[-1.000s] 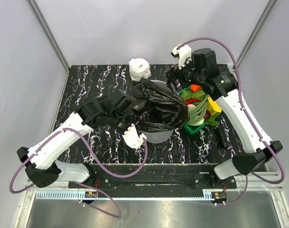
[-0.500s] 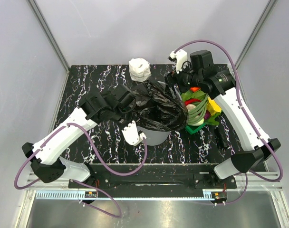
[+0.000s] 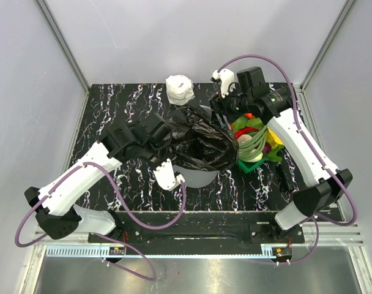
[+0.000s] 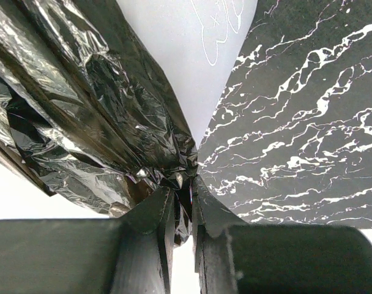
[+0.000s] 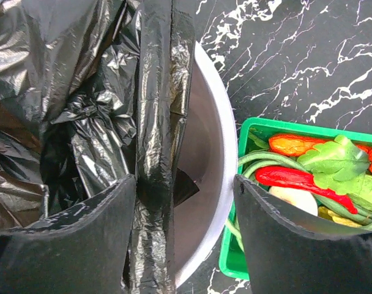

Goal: Put the trash bags into the trash bin

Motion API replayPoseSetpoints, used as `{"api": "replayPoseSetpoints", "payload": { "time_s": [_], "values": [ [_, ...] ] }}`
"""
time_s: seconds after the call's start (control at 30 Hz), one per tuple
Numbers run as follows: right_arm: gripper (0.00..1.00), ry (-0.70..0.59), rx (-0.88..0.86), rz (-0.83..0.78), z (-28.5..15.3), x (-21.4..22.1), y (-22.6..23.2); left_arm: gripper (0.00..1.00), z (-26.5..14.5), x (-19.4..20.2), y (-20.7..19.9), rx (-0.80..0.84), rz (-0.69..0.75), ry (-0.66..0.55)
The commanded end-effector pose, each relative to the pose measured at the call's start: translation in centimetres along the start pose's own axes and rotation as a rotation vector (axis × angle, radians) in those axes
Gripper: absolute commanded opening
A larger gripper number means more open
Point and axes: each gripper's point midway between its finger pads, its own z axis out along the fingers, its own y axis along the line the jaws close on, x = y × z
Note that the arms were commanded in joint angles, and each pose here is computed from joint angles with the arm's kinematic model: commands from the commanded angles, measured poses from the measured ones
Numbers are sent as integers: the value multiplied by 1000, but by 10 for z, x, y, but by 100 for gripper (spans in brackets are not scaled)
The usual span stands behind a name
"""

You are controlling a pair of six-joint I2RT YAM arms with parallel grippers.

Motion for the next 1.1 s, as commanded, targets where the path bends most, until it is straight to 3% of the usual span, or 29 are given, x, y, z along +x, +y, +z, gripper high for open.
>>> {"api": "replayPoseSetpoints", "payload": {
  "time_s": [0.0, 0.27, 0.63, 1.07],
  "values": [
    [68, 2, -30, 13, 5, 0, 1, 0, -8, -2, -32, 86, 4, 2],
    [49, 6, -38, 23, 9, -1, -3, 0, -7, -1, -35, 83, -9, 16],
    [13, 11, -53, 25, 8, 2, -2, 0, -5, 2, -29, 67, -13, 26],
    [7, -21, 21, 39, -4, -6, -33, 0, -4, 2, -26, 55, -22, 28]
  ]
}}
